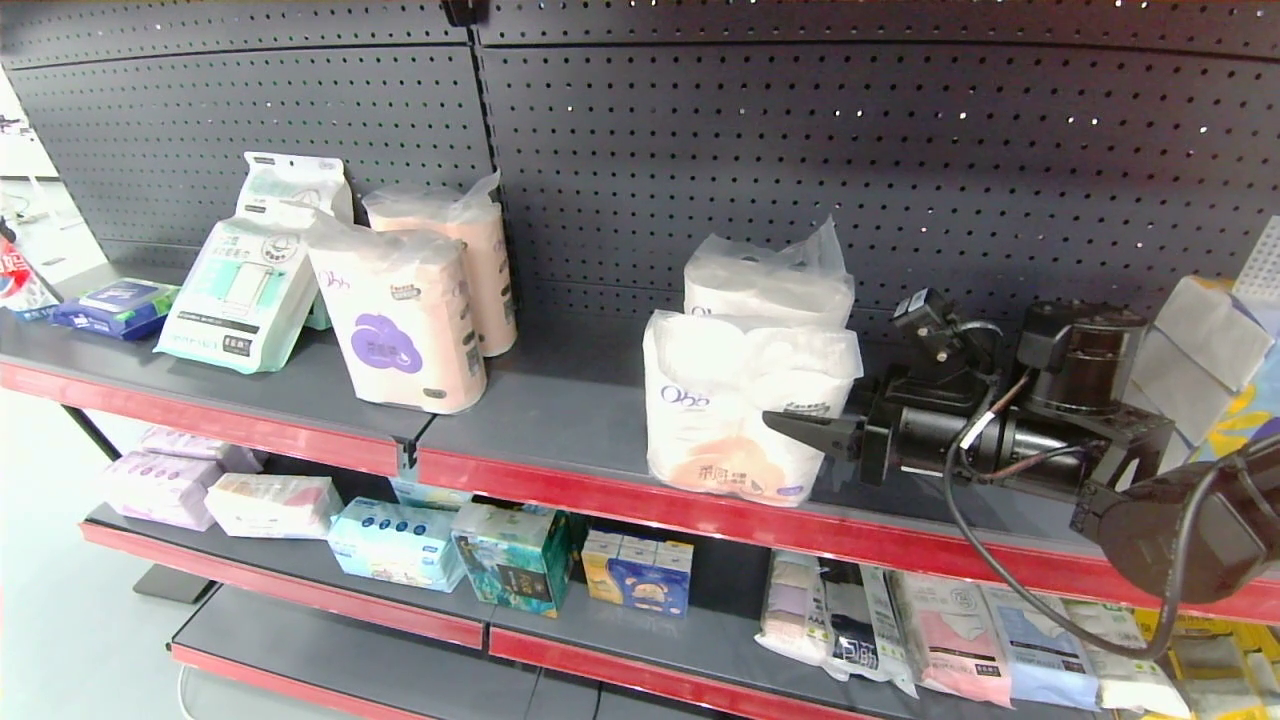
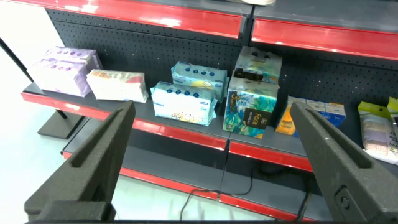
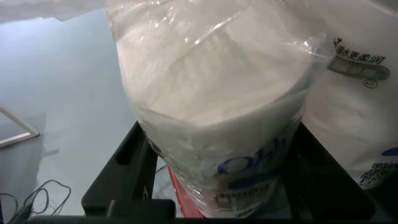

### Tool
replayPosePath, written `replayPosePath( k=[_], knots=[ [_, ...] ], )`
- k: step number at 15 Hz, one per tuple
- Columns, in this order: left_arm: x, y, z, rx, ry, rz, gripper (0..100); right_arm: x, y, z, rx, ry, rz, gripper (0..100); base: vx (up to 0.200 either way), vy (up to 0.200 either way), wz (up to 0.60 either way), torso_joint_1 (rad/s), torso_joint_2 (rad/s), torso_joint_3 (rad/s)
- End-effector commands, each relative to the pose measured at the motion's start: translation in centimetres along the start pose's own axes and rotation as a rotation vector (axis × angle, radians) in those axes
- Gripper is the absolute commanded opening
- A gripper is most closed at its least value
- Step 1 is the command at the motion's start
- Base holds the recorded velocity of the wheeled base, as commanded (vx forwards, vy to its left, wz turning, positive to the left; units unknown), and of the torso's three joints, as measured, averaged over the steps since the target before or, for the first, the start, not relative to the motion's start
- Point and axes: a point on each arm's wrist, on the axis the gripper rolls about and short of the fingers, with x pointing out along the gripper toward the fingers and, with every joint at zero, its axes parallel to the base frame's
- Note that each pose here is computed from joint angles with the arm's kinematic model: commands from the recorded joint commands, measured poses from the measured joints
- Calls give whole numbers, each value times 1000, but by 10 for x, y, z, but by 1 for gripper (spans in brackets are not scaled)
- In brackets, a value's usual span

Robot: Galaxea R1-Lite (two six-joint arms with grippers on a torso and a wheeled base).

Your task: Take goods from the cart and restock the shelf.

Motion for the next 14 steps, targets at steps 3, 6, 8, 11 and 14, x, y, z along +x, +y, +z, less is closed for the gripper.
replayPosePath(
  k=[3, 6, 8, 11, 14],
  knots=[
    [0, 0, 0, 0, 2, 2, 100, 2, 0, -2, 0, 7, 2, 0, 0, 0, 0, 0, 0, 0],
    [0, 0, 0, 0, 2, 0, 100, 0, 0, 0, 1, 0, 0, 100, 0, 0, 0, 0, 0, 0],
    [0, 0, 0, 0, 2, 0, 100, -3, 2, 4, -4, -9, -3, 100, 0, 0, 0, 0, 0, 0],
    [0, 0, 0, 0, 2, 0, 100, -11, 2, 11, -14, -27, -21, 100, 0, 0, 0, 0, 0, 0],
    [0, 0, 0, 0, 2, 0, 100, -21, 5, 18, -19, -49, -33, 100, 0, 0, 0, 0, 0, 0]
  ],
)
